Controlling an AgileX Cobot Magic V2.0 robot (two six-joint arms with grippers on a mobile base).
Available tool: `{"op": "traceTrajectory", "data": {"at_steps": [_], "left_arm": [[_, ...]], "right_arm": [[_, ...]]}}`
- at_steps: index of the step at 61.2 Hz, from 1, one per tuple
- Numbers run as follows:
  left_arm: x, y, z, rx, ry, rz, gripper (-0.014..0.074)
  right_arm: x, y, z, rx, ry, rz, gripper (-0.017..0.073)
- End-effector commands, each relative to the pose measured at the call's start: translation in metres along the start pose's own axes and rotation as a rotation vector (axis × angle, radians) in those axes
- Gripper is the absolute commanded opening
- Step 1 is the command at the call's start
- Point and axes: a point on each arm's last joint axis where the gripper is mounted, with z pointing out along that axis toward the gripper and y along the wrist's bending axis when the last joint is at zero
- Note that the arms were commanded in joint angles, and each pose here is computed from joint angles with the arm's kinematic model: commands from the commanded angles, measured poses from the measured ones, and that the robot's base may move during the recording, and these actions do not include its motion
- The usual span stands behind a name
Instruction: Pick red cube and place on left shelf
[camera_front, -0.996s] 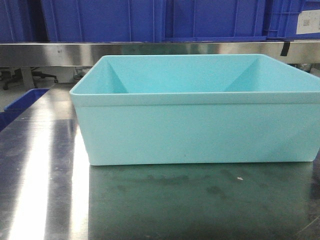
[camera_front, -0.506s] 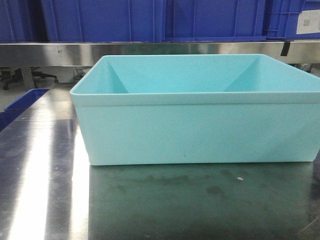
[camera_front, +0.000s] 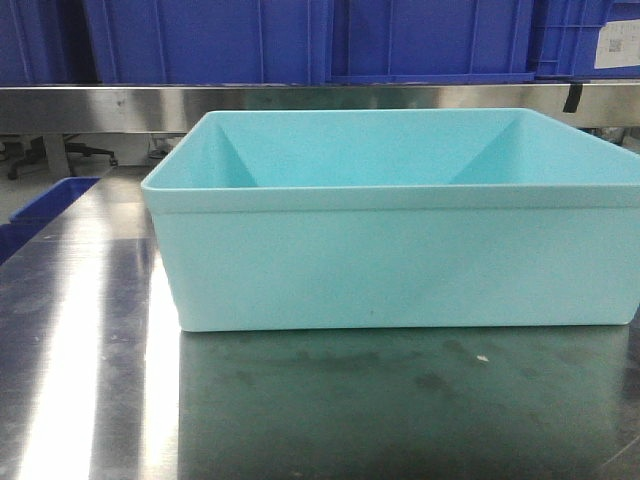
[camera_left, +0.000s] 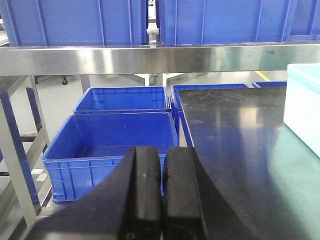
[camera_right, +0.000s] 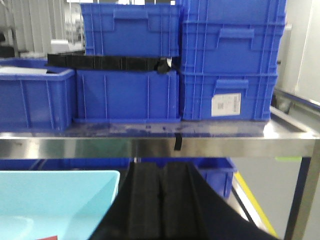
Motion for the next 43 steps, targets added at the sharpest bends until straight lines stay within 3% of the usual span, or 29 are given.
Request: {"op": "traceTrajectory", "data": {"at_steps": [1, 6, 18, 32, 43], "left_arm": [[-0.001, 0.000, 0.000, 0.008, -0.079, -0.007, 0.0101], [-0.001, 0.000, 0.000, 0.008, -0.079, -0.007, 0.0101], [-0.001, 0.000, 0.000, 0.008, -0.079, -0.007, 0.0101], [-0.001, 0.000, 0.000, 0.008, -0.079, -0.007, 0.0101], [-0.001, 0.000, 0.000, 0.008, -0.079, -0.007, 0.0101]], "right_arm": [[-0.035, 0.003, 0.014, -0.031, 0.017, -0.003, 0.0039], [-0.051, 0.008, 0.026, -0.096, 0.059, 0.006, 0.0039], [-0.069, 0.034, 0.068, -0.279, 0.310, -0.016, 0.0039], [-0.074, 0.083, 0.117, -0.464, 0.507, -0.075, 0.0043], [-0.053, 0.124, 0.157, -0.536, 0.647, -0.126, 0.0206]]}}
